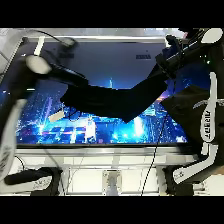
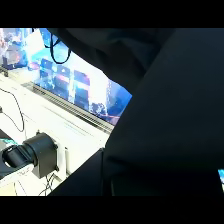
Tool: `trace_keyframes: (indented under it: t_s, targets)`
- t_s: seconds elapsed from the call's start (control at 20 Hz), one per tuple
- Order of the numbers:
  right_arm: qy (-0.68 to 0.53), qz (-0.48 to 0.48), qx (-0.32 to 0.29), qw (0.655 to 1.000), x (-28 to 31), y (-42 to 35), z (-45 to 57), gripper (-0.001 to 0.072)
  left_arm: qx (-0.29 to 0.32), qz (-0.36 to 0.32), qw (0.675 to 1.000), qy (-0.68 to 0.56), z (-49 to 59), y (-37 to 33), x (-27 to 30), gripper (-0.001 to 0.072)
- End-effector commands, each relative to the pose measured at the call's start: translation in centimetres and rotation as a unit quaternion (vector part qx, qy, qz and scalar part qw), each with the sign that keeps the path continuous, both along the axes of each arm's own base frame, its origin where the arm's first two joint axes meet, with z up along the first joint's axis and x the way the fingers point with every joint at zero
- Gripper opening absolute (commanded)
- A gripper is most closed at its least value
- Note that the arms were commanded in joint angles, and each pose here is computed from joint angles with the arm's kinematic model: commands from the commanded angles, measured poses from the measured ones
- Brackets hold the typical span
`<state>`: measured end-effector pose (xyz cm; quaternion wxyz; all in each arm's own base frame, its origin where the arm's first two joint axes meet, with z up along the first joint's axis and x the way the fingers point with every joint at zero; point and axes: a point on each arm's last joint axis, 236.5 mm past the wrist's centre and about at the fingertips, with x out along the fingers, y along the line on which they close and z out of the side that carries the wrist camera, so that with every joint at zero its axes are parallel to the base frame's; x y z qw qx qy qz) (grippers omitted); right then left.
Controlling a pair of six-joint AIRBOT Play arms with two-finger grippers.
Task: Fold the clothes and pants, and hang the long-sleeved shirts on hangers.
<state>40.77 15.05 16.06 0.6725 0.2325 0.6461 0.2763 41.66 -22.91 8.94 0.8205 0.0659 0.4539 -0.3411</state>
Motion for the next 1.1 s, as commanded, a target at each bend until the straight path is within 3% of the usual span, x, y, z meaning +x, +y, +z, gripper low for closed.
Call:
trace_keyframes:
  t_s: [0.0, 0.2, 0.45, 0.65, 0.85, 1.05]
  targets:
    - [-0.001, 0.010, -0.003, 1.000, -0.3, 1.8, -0.1, 0.0004, 0.019, -0.054, 0.997, 0.047, -9.9, -8.5, -0.9, 0.0018]
    - [-0.041, 0.012, -0.002, 0.999, 0.9, 5.3, -0.1, 0.0004, 0.014, -0.035, 0.997, 0.061, -16.1, -13.1, -0.9, 0.0018]
    - [-0.088, 0.020, -0.015, 0.996, 1.8, 9.4, -0.5, 0.0004, 0.015, -0.018, 0.997, 0.070, -15.4, -10.8, 0.3, 0.0018]
    - [-0.081, 0.045, -0.020, 0.996, 1.7, 14.8, -4.1, 0.0004, 0.067, 0.008, 0.992, 0.104, -10.2, -0.9, 0.1, 0.0019]
    - [-0.095, 0.047, 0.011, 0.994, 2.4, 23.0, -8.4, 0.0004, 0.133, 0.086, 0.983, 0.092, -3.5, 11.8, -0.8, 0.0018]
    - [-0.258, 0.008, 0.091, 0.962, 5.7, 33.0, -7.6, 0.0006, 0.118, 0.185, 0.975, 0.024, 3.2, 19.6, -1.0, 0.0019]
